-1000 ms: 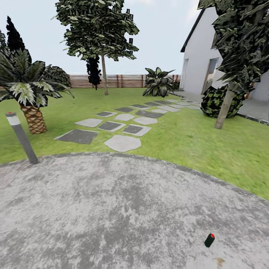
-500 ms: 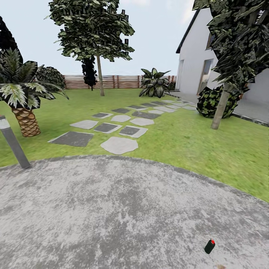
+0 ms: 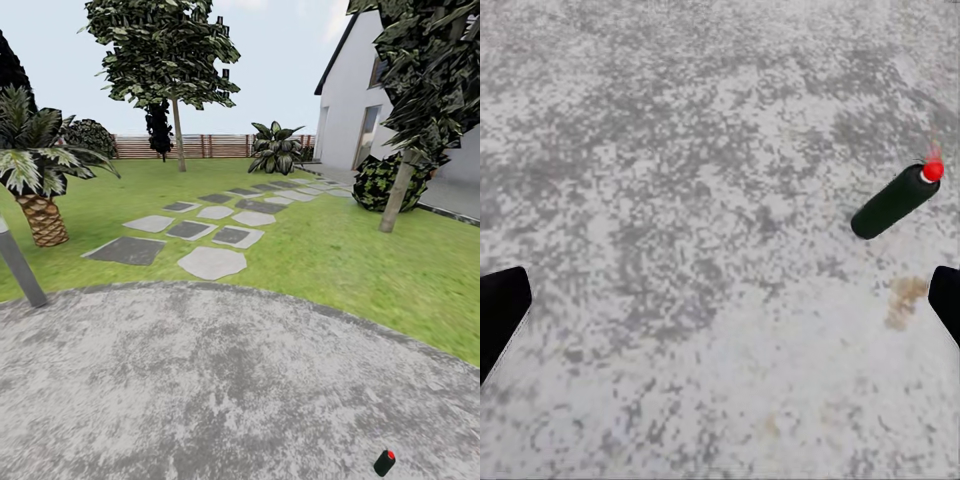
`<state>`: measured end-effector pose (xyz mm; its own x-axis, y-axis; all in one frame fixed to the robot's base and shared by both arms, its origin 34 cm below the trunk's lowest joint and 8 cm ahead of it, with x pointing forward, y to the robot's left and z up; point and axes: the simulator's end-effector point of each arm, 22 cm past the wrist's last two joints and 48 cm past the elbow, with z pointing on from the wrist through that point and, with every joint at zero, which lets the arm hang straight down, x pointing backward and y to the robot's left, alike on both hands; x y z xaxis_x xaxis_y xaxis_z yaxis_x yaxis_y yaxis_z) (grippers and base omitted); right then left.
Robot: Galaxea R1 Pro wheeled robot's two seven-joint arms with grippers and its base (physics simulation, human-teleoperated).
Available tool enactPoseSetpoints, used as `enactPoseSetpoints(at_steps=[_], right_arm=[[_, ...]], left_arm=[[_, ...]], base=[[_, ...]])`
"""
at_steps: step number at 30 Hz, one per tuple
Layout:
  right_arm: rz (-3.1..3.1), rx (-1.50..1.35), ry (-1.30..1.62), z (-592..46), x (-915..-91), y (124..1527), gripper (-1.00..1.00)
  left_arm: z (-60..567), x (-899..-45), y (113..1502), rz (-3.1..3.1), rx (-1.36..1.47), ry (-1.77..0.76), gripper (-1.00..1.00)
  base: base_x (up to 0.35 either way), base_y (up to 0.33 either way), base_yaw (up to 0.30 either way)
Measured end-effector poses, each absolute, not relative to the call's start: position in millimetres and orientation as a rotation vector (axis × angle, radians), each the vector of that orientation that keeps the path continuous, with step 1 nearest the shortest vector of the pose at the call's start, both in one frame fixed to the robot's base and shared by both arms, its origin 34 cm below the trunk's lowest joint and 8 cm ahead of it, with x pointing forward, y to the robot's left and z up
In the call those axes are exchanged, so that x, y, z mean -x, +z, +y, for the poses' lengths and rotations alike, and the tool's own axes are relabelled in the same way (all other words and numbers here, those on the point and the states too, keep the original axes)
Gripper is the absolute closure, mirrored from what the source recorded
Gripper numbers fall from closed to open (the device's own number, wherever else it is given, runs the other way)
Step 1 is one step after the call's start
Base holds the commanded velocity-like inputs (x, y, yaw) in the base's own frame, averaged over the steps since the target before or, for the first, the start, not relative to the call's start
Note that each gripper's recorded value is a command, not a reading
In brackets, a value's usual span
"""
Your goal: In the garden, pick up the pesticide atomizer on the floor and spray pesticide onto both trees until each tree trunk is fully covered.
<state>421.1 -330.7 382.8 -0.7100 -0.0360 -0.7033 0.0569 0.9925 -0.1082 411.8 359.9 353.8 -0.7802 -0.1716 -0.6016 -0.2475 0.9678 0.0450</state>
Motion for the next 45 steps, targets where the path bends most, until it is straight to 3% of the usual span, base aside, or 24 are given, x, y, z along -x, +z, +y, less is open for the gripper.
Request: enactPoseSetpoints(at_steps=[9, 26, 45], right_arm=[[2.355, -0.015, -0.156, -330.8, -421.1, 382.9, -1.0], [2.344, -0.016, -0.155, -330.8, -424.1, 386.0, -1.0], [2.341, -0.015, -0.155, -330.8, -425.3, 387.1, -1.0]], left_arm=[[359.5, -412.1, 353.9, 2.484, 0.29, 0.16, -1.0], [359.4, -415.7, 356.9, 2.473, 0.29, 0.158, -1.0], [359.9, -416.0, 357.6, 2.471, 0.294, 0.158, -1.0]], base=[[0.327, -0.044, -0.032], [0.2, -0.197, -0.203], [0.299, -0.015, -0.012]])
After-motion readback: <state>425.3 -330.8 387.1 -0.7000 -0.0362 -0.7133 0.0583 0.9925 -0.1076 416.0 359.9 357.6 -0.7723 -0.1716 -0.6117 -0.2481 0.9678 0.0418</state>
